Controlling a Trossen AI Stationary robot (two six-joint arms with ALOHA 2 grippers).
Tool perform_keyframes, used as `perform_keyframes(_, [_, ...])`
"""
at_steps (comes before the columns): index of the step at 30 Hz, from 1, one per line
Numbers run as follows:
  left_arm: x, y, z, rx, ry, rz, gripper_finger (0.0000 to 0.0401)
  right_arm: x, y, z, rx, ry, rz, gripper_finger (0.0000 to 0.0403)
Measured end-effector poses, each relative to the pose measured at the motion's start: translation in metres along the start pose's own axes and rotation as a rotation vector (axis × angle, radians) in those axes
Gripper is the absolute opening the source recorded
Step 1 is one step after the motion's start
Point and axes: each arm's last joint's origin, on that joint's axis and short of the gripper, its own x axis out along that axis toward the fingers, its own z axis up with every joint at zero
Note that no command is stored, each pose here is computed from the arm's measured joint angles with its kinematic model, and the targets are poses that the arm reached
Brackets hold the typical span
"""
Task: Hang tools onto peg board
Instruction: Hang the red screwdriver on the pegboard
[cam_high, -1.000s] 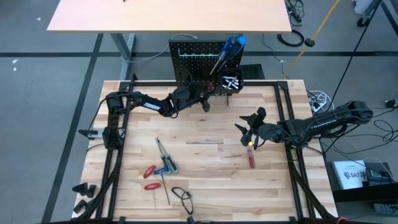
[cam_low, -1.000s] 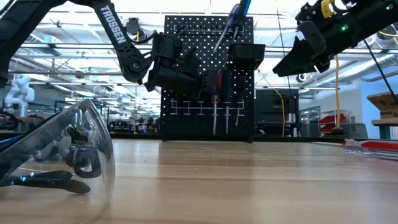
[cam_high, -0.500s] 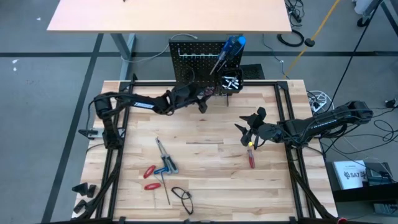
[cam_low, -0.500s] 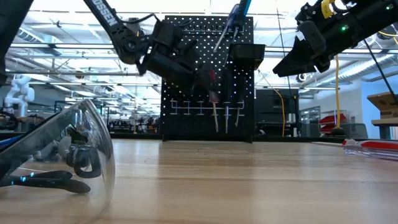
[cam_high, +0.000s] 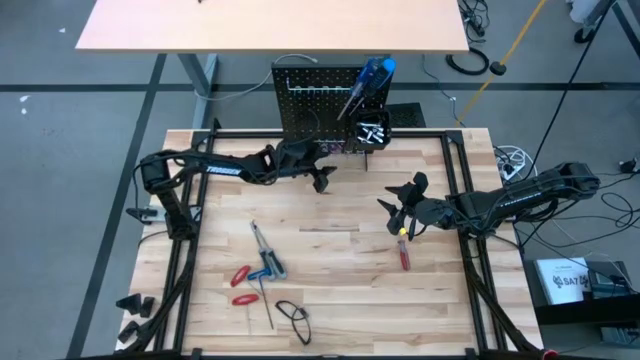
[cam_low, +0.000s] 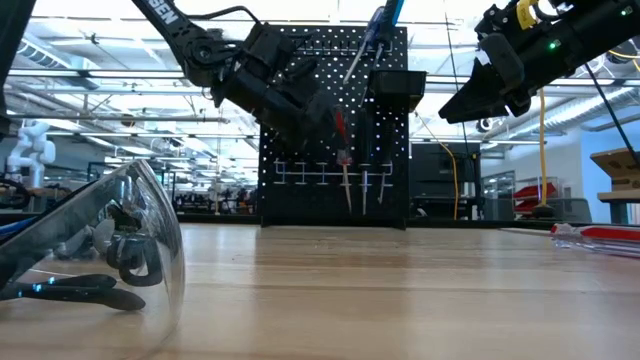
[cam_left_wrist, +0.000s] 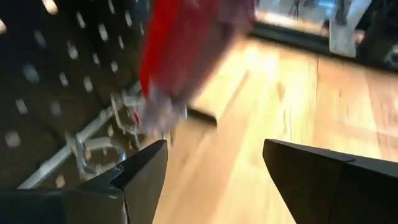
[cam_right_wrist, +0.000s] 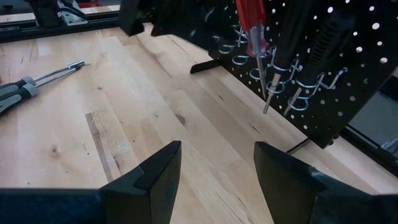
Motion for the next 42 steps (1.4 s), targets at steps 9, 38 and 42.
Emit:
perform_keyframes(9, [-0.014,-0.015,0.001,0.078,0.085,-0.081,0.0262,0.0,-0.001,-0.002,-0.023,0.017,-0.006,0.0194])
perform_keyframes(38, [-0.017,0.015,0.032,0.098,-0.218,-0.037,0.0001,0.0,-0.001,-0.002,-0.033,0.014,-0.01,0.0194])
perform_keyframes(42, [-0.018,0.025,0.034,0.092,-0.24,-0.011,0.0001,0.0,-0.001,-0.002,-0.033,0.014,-0.01,0.0194])
